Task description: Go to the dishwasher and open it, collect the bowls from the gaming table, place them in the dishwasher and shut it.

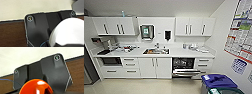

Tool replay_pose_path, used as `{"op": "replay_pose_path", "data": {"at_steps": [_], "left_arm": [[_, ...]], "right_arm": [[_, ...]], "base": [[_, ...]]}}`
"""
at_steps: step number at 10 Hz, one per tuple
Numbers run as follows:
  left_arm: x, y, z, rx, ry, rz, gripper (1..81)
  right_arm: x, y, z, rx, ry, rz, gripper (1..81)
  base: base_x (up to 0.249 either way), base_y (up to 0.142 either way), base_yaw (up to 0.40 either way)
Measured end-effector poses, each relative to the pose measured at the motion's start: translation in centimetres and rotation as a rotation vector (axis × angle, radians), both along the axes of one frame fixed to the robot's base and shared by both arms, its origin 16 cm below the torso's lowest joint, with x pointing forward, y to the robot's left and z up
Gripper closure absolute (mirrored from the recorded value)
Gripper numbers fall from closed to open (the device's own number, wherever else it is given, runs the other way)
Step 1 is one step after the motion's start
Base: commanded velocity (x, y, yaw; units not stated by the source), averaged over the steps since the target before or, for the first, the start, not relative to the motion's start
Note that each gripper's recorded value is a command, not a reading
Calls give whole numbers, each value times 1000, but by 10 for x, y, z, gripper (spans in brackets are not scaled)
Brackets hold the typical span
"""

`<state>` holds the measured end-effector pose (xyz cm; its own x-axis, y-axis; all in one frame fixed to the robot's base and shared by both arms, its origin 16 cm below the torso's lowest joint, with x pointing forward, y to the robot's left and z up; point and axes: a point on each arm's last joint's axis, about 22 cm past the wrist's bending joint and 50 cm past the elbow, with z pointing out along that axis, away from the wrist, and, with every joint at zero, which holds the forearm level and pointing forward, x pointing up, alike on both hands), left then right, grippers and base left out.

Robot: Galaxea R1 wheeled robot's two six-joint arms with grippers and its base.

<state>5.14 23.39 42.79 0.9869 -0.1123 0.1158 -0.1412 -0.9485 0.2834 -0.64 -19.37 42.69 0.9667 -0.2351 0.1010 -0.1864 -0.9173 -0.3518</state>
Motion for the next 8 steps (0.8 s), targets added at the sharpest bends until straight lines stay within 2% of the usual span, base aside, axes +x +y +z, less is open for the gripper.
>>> {"op": "replay_pose_path", "data": {"at_steps": [2, 3, 4, 5, 6, 7, 8], "left_arm": [[-2, 15, -1, 23, 5, 1, 811], [-3, 11, -1, 18, 5, 1, 811], [-3, 1, -1, 6, 5, -1, 811], [7, -18, 2, -29, -12, -1, 811], [8, -11, 2, -22, -17, 1, 811], [8, 5, 1, 4, -9, 1, 811], [2, 13, -1, 23, 2, 1, 811]], "right_arm": [[-3, 12, 0, 11, 5, 9, 811], [-5, 7, 0, 4, 5, 10, 811], [-6, -1, -1, -8, 6, 10, 811], [2, -20, -3, -37, -3, 9, 811], [4, -15, -2, -30, -7, 10, 811], [5, 4, -1, -5, -4, 11, 811], [5, 12, 0, 10, -7, 15, 811]], "base": [[113, 0, 0], [112, 0, 0], [113, 0, 0], [113, 0, 0], [115, 0, 0], [116, 0, 0], [122, 0, 0]]}}
